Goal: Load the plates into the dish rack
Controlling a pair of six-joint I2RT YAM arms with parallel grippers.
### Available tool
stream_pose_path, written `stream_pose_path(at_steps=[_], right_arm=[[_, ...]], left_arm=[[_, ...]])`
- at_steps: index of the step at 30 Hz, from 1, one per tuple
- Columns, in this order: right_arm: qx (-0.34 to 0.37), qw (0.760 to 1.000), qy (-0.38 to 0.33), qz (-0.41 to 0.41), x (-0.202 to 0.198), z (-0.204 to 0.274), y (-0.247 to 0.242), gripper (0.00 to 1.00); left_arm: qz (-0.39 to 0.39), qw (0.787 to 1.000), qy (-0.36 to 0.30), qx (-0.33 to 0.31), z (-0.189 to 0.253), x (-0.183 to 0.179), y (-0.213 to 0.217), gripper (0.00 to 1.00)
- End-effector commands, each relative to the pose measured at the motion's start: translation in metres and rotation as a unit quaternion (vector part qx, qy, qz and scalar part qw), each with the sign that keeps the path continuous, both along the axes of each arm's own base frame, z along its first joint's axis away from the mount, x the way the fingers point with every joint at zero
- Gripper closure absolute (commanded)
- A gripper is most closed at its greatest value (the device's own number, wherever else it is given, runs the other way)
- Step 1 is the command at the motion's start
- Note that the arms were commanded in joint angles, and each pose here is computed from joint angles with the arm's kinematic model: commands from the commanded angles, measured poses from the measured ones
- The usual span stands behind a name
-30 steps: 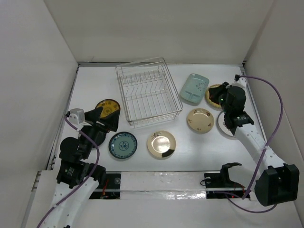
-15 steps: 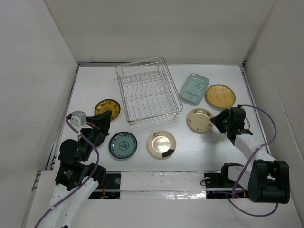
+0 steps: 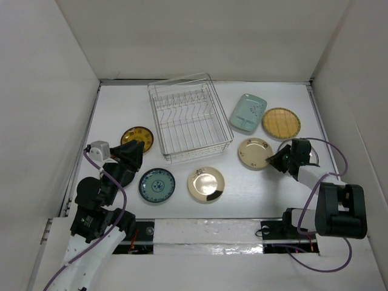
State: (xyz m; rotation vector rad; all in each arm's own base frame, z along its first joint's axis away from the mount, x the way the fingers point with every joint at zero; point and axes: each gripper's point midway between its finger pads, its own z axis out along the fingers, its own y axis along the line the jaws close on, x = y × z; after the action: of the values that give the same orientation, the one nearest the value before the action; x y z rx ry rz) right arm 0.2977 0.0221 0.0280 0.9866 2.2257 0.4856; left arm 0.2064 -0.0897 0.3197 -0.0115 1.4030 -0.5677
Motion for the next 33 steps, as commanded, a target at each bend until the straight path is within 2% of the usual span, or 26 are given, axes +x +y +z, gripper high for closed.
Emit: stream_pose_path(at_steps=[1,4,8,9,12,13,15,16,17,18,19,21,24,29,33], right_arm=[[-0.011,1.000,0.002,0.002,0.005,-0.003,-0.004,0.78],[-0.033,0.999,0.015,-0.013,-0.004,0.001,-0.012,0.95],[-0.092,0.995,-0.022,-0.019,-0.010,0.049,-0.023,1.00],[-0.114,0.991,-0.061,-0.033,-0.009,0.083,-0.028,1.00],[-0.148,0.980,-0.129,-0.023,-0.002,0.140,-0.020,1.00],[-0.157,0.973,-0.169,-0.023,0.010,0.179,-0.016,1.00],[-0.191,0.959,-0.208,0.008,0.025,0.217,0.007,1.00],[-0.205,0.953,-0.223,0.019,0.047,0.245,0.021,1.00],[-0.235,0.943,-0.224,0.066,0.053,0.253,0.048,1.00],[-0.276,0.935,-0.214,0.056,0.065,0.260,0.049,1.00],[-0.314,0.925,-0.203,0.064,0.093,0.274,0.062,1.00],[-0.382,0.904,-0.179,0.070,0.110,0.281,0.079,1.00],[-0.446,0.876,-0.163,0.088,0.149,0.294,0.108,1.00],[-0.492,0.851,-0.154,0.102,0.193,0.306,0.147,1.00],[-0.508,0.844,-0.136,0.105,0.216,0.296,0.164,1.00]], left_arm=[[0.002,1.000,-0.014,0.000,0.009,0.001,0.000,0.69],[0.002,1.000,-0.014,0.000,0.009,0.001,0.000,0.69],[0.005,1.000,-0.015,0.000,0.009,0.001,0.001,0.68],[0.006,1.000,-0.015,0.000,0.010,0.001,0.002,0.68],[0.008,1.000,-0.016,-0.001,0.011,0.001,0.003,0.67],[0.009,1.000,-0.015,-0.001,0.010,0.001,0.003,0.67],[0.008,1.000,-0.016,-0.001,0.010,0.001,0.003,0.66],[0.008,1.000,-0.018,-0.002,0.012,0.000,0.003,0.66],[0.008,1.000,-0.018,-0.002,0.011,0.000,0.003,0.66],[0.009,1.000,-0.018,-0.003,0.011,0.000,0.003,0.66],[0.009,1.000,-0.019,-0.003,0.011,0.000,0.004,0.66],[0.012,1.000,-0.022,-0.004,0.012,-0.001,0.005,0.66],[0.013,1.000,-0.022,-0.005,0.013,-0.001,0.006,0.66],[0.010,1.000,-0.021,-0.003,0.012,-0.001,0.004,0.66],[0.012,1.000,-0.024,-0.005,0.013,-0.002,0.006,0.66]])
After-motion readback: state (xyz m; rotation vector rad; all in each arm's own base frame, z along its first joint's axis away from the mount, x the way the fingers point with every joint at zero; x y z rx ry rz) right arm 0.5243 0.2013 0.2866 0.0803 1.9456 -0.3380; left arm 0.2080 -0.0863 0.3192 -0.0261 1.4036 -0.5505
